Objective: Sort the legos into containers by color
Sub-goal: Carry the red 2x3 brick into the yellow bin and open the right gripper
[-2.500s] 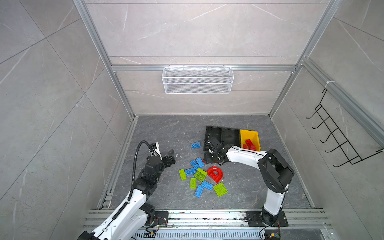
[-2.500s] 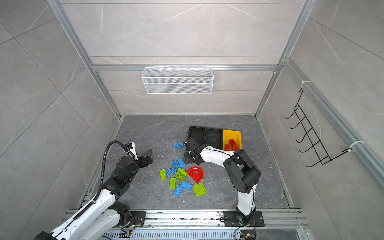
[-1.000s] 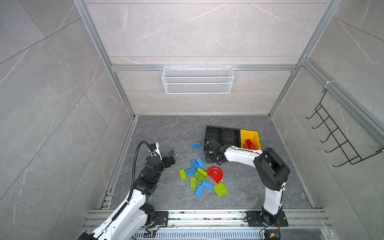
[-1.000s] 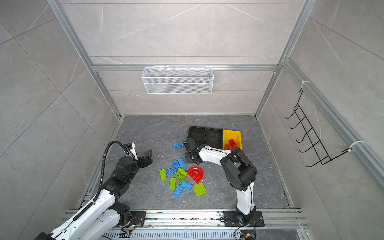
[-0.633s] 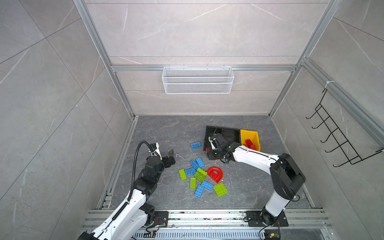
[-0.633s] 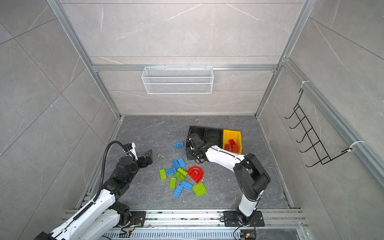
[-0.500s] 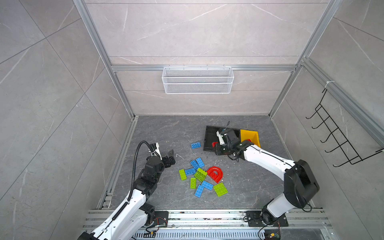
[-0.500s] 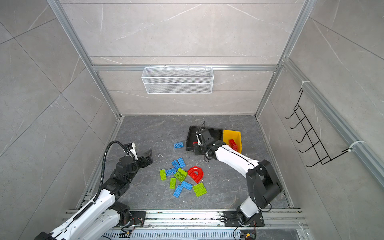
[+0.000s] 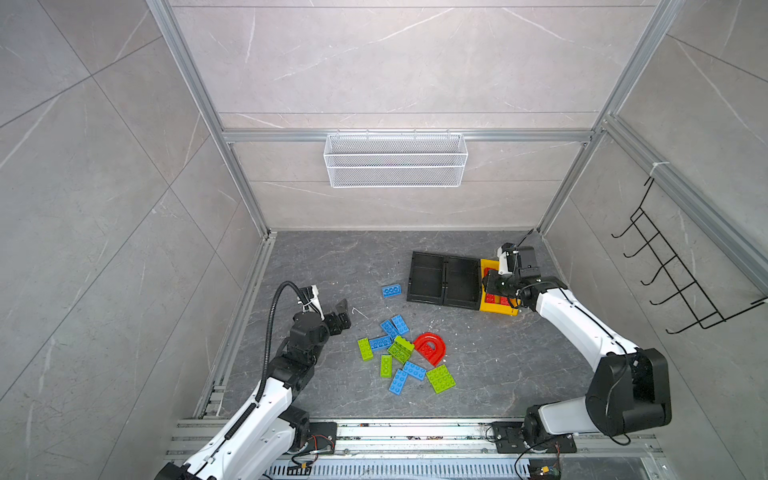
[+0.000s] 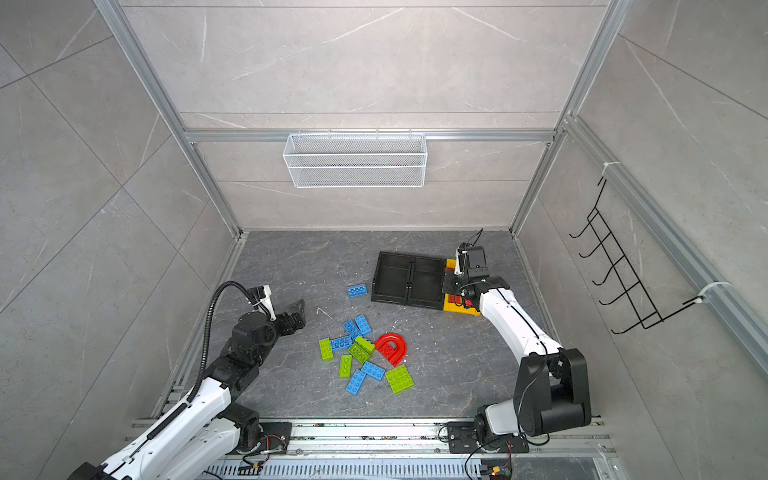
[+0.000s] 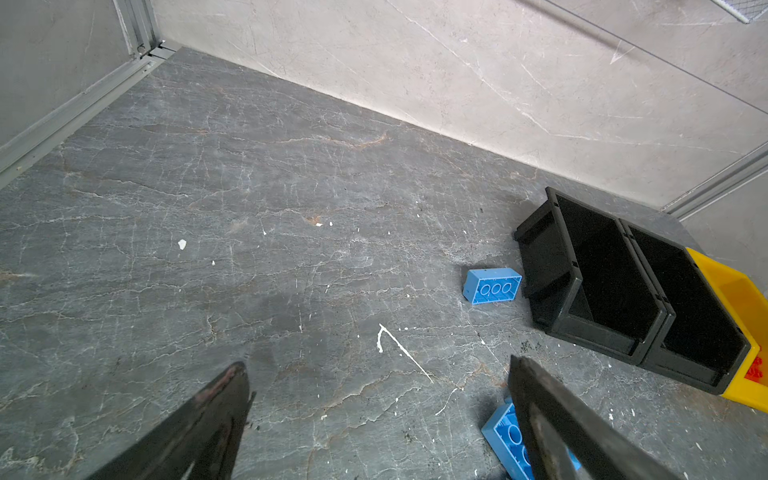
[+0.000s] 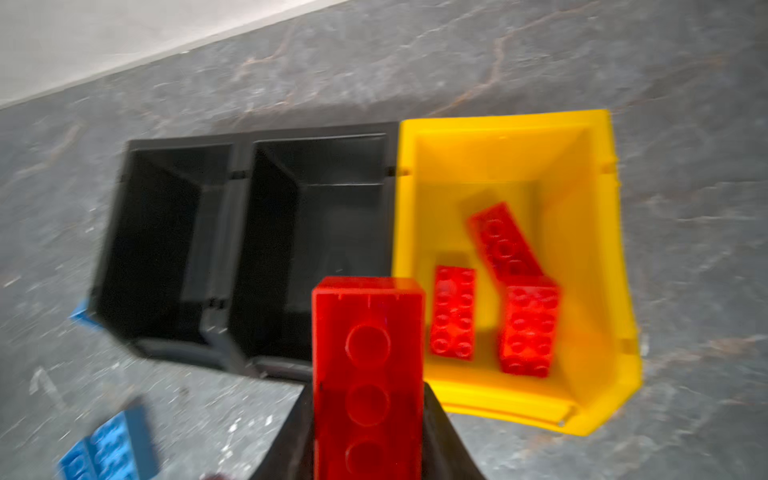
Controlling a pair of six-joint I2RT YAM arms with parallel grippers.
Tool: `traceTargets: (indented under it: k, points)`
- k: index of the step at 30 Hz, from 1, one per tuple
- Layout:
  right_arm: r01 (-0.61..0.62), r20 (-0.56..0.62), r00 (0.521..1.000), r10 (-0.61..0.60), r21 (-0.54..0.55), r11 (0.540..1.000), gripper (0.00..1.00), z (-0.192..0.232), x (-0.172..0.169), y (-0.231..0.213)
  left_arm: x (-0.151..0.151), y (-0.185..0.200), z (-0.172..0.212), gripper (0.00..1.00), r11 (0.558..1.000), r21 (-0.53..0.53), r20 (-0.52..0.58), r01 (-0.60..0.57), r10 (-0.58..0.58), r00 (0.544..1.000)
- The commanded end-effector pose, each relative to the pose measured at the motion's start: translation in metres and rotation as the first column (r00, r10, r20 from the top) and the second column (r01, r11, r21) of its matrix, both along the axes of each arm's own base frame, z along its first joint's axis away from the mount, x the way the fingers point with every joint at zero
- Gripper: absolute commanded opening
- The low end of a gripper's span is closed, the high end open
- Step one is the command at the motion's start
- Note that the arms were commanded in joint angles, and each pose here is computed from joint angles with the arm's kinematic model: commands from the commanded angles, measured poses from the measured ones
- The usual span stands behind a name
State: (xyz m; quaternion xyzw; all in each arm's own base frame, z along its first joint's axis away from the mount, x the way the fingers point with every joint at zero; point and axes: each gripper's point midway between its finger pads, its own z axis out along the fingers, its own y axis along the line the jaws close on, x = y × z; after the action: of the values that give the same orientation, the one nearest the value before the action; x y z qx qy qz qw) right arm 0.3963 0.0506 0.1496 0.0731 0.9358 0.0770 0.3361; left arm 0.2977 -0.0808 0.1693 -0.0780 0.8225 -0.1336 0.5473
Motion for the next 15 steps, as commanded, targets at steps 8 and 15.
traceTargets:
  k: [8,15]
  points:
    - [0.031,-0.085,0.996,-0.034,-0.045,0.999,0.21,-0.037,0.018,-0.026,0.005,0.003,0.011,0.99,1.0,0.015,0.042,-0.017,0.016,0.999]
    - [0.055,-0.093,0.994,-0.059,-0.04,0.998,0.38,-0.037,0.025,-0.041,0.005,0.003,0.012,0.99,1.0,0.014,0.043,-0.016,0.015,0.999]
